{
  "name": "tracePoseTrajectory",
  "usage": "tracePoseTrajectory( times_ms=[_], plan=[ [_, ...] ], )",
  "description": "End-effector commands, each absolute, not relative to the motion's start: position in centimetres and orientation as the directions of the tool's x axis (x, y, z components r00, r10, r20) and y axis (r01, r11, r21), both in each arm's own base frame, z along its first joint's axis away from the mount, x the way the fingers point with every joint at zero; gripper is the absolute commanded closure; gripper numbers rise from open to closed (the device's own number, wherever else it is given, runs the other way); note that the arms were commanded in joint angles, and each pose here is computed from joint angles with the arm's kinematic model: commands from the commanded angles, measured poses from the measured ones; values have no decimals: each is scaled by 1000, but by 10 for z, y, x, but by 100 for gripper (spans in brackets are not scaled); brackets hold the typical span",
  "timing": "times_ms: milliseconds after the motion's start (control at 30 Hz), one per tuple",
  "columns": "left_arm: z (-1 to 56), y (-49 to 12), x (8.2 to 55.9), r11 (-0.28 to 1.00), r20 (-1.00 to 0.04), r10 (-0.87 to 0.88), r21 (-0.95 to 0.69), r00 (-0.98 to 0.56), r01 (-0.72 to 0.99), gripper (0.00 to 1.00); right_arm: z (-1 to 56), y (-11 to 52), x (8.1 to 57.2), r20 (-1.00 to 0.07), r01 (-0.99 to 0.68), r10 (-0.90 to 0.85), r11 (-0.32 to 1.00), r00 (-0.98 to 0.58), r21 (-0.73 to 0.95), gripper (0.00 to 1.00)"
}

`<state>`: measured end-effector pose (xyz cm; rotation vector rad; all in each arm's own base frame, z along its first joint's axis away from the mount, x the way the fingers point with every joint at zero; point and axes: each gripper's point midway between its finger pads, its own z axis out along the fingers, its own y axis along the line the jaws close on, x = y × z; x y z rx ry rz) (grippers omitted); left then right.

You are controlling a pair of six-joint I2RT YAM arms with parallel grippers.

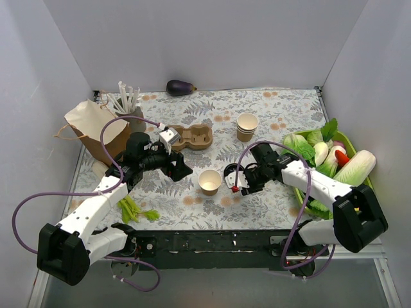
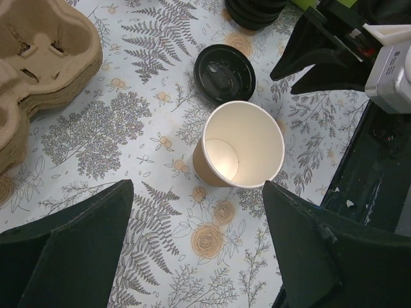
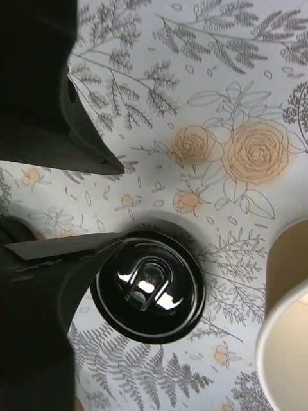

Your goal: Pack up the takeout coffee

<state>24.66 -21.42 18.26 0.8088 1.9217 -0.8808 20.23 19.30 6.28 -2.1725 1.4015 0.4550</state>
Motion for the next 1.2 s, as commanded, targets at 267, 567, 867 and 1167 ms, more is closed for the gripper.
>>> tracePoseTrajectory(
  times_ms=[267, 567, 867, 1167],
  plan=[
    [187, -214, 250, 552, -891, 198, -243, -408, 798, 18, 44, 207, 240, -427, -830, -713, -452, 556, -327, 53],
    [187, -215, 251, 550, -888, 199, -249, -414, 797, 18, 43, 210, 247, -426, -840, -726, -432, 540, -328, 59],
    [187, -218, 249, 534, -884, 196, -266, -424, 802, 18, 66, 213, 241, -461, -843, -707, -417, 536, -339, 59],
    [186, -217, 248, 534, -882, 197, -271, -429, 801, 18, 45, 218, 259, -435, -850, -733, -413, 523, -326, 52]
  ],
)
